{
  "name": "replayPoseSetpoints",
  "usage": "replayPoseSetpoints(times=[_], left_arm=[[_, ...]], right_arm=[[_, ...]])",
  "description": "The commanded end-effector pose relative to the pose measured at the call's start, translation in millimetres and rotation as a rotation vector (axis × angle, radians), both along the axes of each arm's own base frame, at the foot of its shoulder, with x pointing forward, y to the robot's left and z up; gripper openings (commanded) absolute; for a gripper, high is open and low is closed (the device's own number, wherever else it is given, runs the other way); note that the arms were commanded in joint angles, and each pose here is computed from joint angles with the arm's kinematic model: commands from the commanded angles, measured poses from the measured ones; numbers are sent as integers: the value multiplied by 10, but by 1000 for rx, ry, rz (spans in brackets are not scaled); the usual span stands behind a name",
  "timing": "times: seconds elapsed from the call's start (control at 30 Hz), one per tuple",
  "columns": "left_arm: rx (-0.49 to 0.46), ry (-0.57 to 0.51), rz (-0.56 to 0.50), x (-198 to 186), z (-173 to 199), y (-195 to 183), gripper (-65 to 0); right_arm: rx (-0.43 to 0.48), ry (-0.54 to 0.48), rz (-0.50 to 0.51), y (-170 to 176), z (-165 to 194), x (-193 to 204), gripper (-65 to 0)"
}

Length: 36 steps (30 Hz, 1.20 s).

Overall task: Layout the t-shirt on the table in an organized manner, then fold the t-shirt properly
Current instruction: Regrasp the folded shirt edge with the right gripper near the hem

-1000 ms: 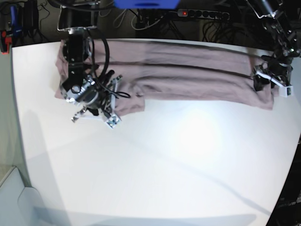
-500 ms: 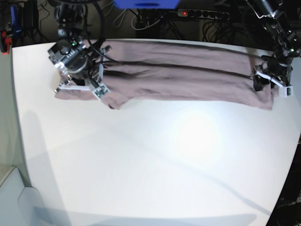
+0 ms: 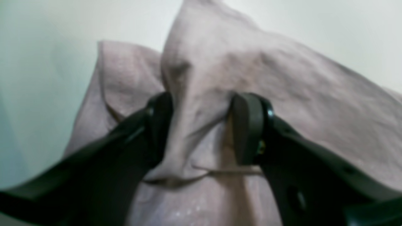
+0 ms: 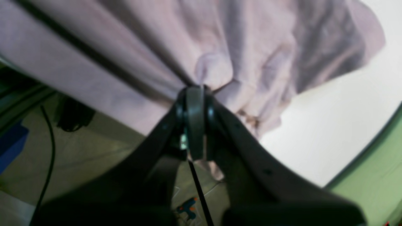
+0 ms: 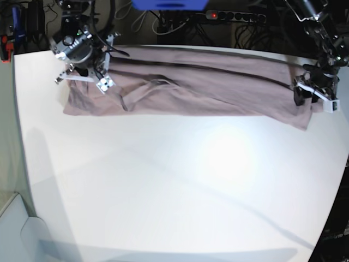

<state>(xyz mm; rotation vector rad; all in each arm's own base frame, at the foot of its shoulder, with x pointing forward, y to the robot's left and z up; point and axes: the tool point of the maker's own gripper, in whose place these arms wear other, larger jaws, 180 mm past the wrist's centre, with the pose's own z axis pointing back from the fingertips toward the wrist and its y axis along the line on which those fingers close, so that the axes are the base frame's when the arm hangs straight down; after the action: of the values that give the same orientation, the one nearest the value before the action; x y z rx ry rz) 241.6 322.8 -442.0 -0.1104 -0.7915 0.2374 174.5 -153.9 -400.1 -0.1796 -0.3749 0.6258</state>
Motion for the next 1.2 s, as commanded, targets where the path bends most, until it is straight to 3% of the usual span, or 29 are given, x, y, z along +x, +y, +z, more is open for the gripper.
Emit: replayPoseSetpoints(times=[0.0, 0.43, 0.63, 0.73, 1.0, 1.07, 1.17], left_arm=[[-5, 241, -53, -433, -391, -137, -334], [-10, 249, -52, -476, -395, -136, -333], [31, 192, -114, -432, -198, -141, -333], [49, 134, -63, -404, -34, -105, -337], [102, 46, -29, -312, 273, -76, -340], [102, 46, -28, -314, 274, -71, -368], [101, 47, -26, -318, 271, -68, -488]], right_arm=[[-17, -17, -9, -55, 49, 25, -650], [-12, -17, -15, -54, 40, 42, -650], [-8, -8, -16, -47, -3, 62, -435], [-5, -1, -17, -45, -39, 85, -351], [28, 20, -6, 20, -190, 118, -327], [43, 32, -2, 46, -266, 107, -327], [61, 64, -1, 71, -393, 52, -327]])
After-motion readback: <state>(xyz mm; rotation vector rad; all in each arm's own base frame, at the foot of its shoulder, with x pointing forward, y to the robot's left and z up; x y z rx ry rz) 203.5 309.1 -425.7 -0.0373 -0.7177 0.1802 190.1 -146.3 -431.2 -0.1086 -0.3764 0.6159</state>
